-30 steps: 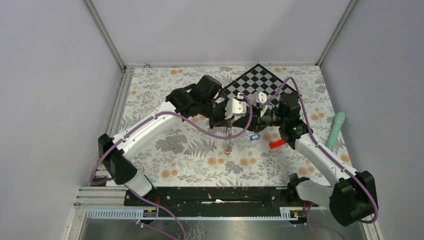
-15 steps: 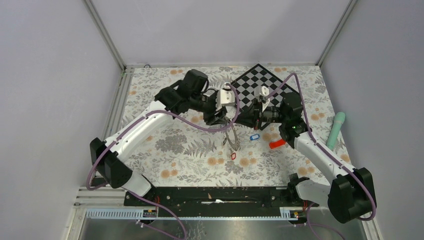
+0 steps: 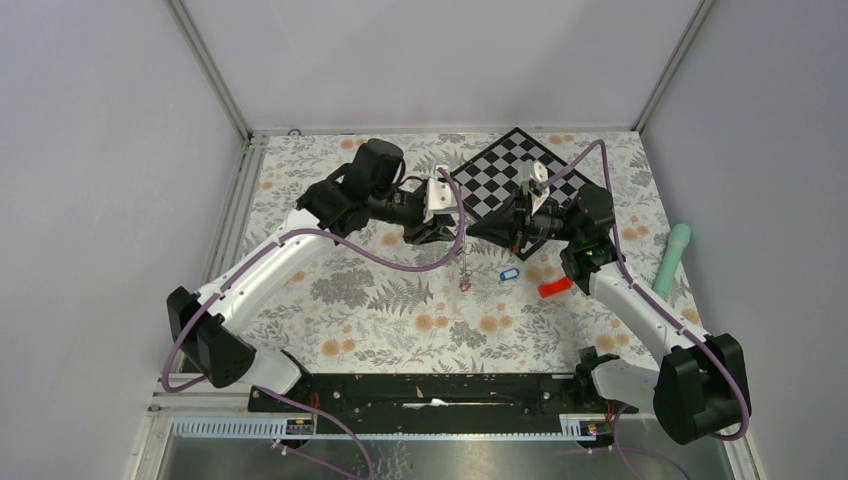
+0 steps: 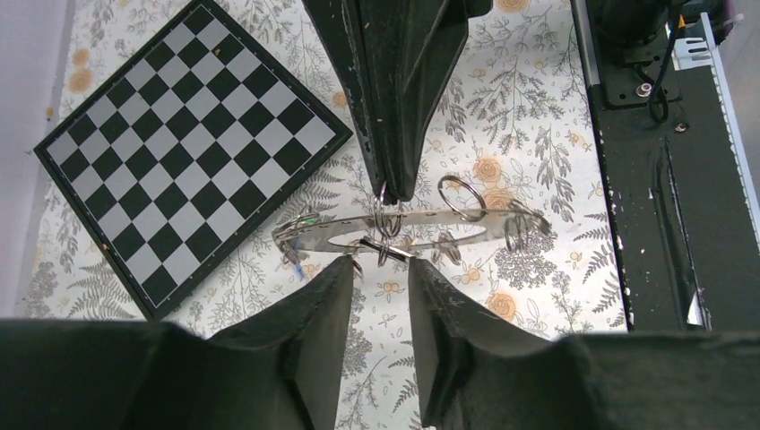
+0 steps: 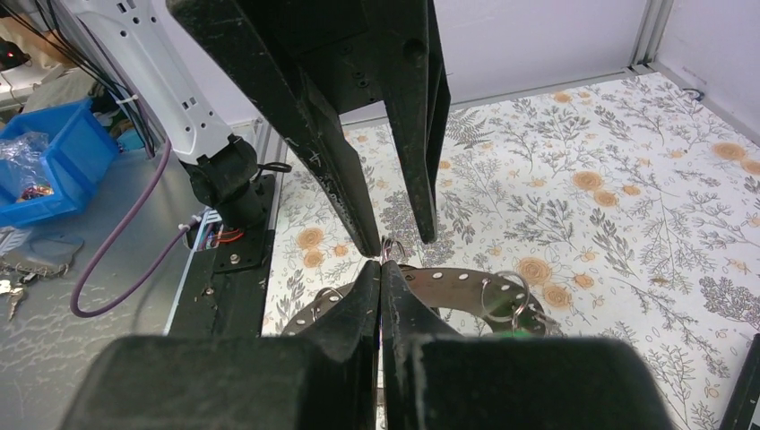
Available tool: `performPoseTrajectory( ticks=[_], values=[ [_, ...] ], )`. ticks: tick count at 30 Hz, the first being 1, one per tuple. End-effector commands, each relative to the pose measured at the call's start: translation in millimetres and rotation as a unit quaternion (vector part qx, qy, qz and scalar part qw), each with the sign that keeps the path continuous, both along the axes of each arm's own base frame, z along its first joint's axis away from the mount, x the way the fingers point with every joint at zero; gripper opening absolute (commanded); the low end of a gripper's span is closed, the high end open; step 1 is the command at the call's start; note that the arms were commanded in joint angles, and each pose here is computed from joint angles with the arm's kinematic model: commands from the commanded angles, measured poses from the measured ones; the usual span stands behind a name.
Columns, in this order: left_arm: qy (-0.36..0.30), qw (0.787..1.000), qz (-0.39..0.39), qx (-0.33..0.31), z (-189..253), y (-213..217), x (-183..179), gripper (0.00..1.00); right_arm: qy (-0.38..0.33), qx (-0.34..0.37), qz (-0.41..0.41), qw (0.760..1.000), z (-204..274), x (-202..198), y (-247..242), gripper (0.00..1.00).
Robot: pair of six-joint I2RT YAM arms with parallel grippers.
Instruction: Put the keys on the keyring
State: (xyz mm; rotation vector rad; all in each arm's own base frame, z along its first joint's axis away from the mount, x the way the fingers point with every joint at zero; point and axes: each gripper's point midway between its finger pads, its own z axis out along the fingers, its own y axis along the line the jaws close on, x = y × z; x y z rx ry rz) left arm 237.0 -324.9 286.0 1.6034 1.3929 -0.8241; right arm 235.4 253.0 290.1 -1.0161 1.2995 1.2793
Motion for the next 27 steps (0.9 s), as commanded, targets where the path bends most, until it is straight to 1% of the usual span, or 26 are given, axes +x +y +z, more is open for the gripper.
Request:
performPoseTrajectory(
  ticks=[1,2,7,12,19,27],
  values=[
    [-0.014,0.999,-0.029,-0.036,16,-10,-3,0.31,-0.035,0.016,0.004,0.999,17,-1,-1,0.0],
    [-0.012,0.999,-0.029,-0.035,15,-11,-3,0.28,-0.036,0.016,0.004,0.999,18,-1,-1,0.0],
    [-0.005,0.999,-0.035,-0.035,11,-12,-4,0.17,-0.032,0.016,0.001,0.999,17,1,-2,0.0],
    [0.004,0.999,-0.041,-0.033,6,-12,-7,0.0,-0.027,0.019,-0.007,0.999,18,4,-2,0.0],
    [0.006,0.999,-0.031,-0.034,4,-15,-5,0.0,-0.005,0.022,-0.035,0.999,15,15,-3,0.0],
    [-0.04,0.999,0.021,-0.019,-3,-27,2,0.0,0.02,0.021,-0.068,0.997,7,29,-4,0.0]
  ],
)
